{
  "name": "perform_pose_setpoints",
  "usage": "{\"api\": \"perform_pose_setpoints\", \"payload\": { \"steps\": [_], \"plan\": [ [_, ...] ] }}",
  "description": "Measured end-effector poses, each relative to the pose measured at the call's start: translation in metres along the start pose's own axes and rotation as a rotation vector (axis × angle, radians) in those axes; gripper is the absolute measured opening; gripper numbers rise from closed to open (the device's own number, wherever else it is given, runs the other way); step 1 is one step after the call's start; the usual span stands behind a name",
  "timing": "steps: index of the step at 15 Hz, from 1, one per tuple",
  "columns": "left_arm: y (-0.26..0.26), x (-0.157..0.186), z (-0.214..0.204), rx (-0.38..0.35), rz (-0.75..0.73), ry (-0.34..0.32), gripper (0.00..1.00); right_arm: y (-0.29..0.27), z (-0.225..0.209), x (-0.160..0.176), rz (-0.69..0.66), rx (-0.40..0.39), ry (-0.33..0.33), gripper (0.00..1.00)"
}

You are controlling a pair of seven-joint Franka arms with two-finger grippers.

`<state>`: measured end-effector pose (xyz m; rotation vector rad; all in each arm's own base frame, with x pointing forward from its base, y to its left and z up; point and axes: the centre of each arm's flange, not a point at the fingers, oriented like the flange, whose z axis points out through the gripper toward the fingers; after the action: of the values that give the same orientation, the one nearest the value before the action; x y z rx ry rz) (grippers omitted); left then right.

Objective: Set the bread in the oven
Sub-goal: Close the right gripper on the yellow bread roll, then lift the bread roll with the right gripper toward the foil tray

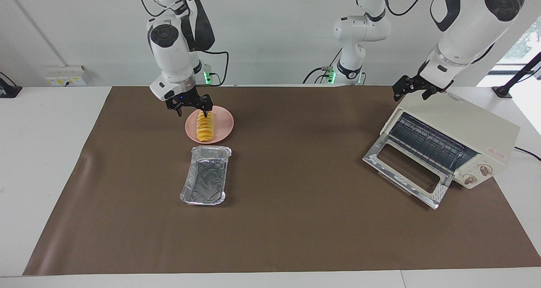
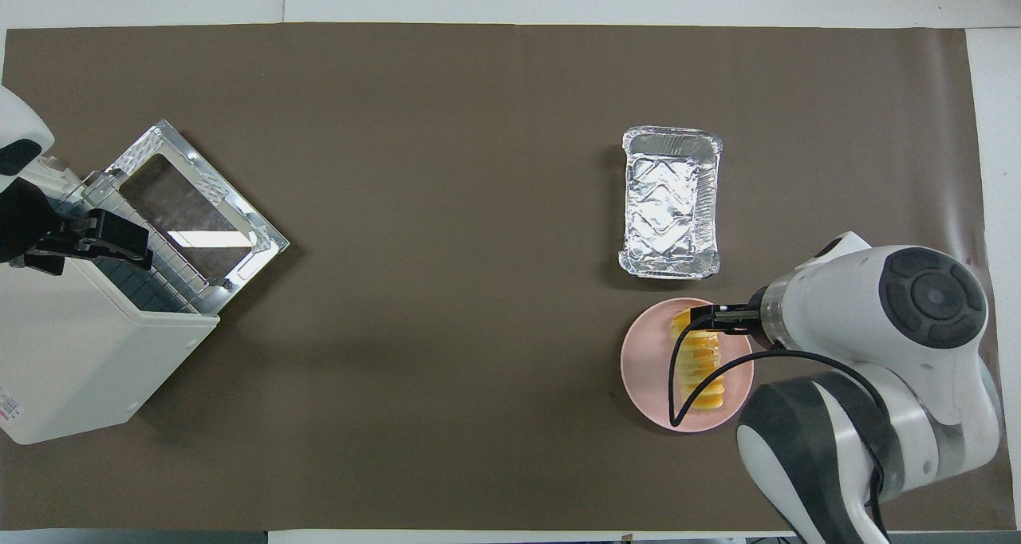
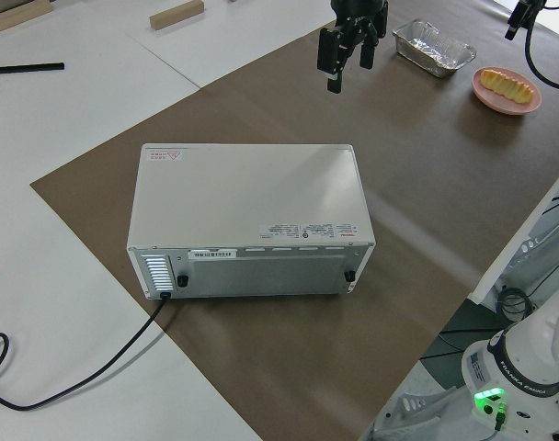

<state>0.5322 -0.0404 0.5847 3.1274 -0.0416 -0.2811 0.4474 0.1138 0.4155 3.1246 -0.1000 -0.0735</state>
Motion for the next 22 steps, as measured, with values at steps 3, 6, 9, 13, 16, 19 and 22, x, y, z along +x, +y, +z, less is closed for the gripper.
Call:
{"api": "perform_pose_setpoints", "payload": {
  "steps": [3,6,9,13,16,19,22],
  "plan": [
    [0.0,0.0,0.0,0.0,0.0,0.0,1.0,-0.002,0.018,-0.003,-0.006,0.006,0.017,1.0],
    [0.0,0.0,0.0,0.0,0.0,0.0,1.0,-0.004,0.044,-0.002,-0.009,0.004,0.012,1.0],
    [0.0,0.0,0.0,0.0,0.0,0.0,1.0,-0.004,0.07,-0.005,-0.011,0.001,0.002,1.0],
    [0.0,0.0,0.0,0.0,0.0,0.0,1.0,-0.002,0.097,-0.014,0.007,0.017,-0.008,0.98],
    [0.0,0.0,0.0,0.0,0.0,0.0,1.0,-0.007,0.098,-0.017,0.03,0.05,-0.019,0.85],
    [0.0,0.0,0.0,0.0,0.0,0.0,1.0,-0.012,0.098,-0.019,0.026,0.058,-0.022,0.62],
    [0.0,0.0,0.0,0.0,0.0,0.0,1.0,-0.012,0.098,-0.018,0.028,0.06,-0.022,0.26]
  ]
}}
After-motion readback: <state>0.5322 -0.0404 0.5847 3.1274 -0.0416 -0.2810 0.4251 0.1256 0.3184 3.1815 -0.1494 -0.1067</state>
